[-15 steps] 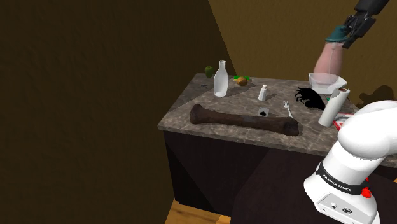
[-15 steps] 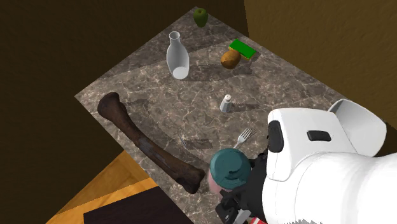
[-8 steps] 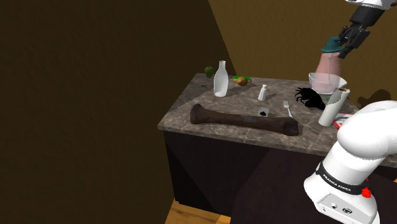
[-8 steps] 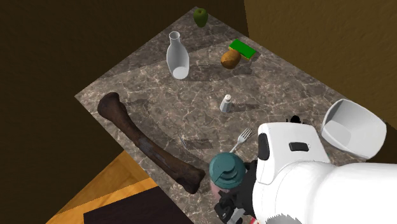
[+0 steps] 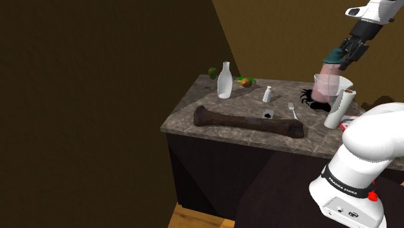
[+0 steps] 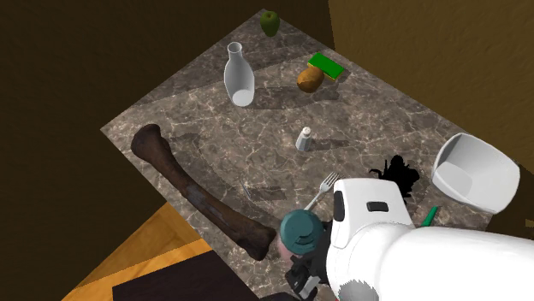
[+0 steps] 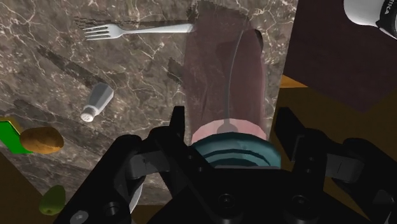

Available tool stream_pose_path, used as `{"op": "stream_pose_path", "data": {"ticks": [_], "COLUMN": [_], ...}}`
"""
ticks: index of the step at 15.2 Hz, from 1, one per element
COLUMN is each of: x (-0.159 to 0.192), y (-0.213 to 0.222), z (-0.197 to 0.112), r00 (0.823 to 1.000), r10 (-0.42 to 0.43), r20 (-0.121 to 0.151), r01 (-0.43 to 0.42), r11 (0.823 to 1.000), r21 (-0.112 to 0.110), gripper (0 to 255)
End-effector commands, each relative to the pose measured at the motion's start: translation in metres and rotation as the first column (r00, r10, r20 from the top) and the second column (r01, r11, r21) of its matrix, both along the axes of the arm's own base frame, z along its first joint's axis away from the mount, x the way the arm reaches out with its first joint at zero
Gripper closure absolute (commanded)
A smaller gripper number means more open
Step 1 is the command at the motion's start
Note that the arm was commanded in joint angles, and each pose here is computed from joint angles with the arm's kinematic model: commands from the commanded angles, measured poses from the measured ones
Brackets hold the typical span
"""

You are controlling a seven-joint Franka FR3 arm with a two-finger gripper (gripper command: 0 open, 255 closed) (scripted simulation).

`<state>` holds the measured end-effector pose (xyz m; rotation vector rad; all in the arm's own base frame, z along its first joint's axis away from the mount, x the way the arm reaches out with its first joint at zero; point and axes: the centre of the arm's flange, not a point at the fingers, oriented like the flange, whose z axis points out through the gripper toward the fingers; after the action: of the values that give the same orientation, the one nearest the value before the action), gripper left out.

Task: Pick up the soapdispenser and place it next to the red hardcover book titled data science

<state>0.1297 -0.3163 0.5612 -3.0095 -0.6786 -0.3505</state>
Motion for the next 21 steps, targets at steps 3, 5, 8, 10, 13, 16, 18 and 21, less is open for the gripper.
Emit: {"op": "stream_pose_path", "data": {"ticks": [3, 5, 8, 10, 13, 16, 18, 21], "x": [0.0, 0.0, 0.0, 0.0, 0.0, 0.0, 0.0, 0.0], "y": [0.0, 0.0, 0.0, 0.0, 0.0, 0.0, 0.0, 0.0], "z": [-0.02, -0.031, -0.046, -0.057, -0.073, -0.089, -0.099, -0.115], "r00": [1.0, 1.0, 1.0, 1.0, 1.0, 1.0, 1.0, 1.0], "r10": [0.0, 0.0, 0.0, 0.0, 0.0, 0.0, 0.0, 0.0], "r20": [0.001, 0.001, 0.001, 0.001, 0.001, 0.001, 0.001, 0.001], "r01": [0.0, 0.0, 0.0, 0.0, 0.0, 0.0, 0.0, 0.0], "r11": [1.0, 1.0, 1.0, 1.0, 1.0, 1.0, 1.0, 1.0], "r21": [0.0, 0.0, 0.0, 0.0, 0.0, 0.0, 0.0, 0.0], "gripper": [255, 255, 255, 255, 255, 255, 255, 255]}}
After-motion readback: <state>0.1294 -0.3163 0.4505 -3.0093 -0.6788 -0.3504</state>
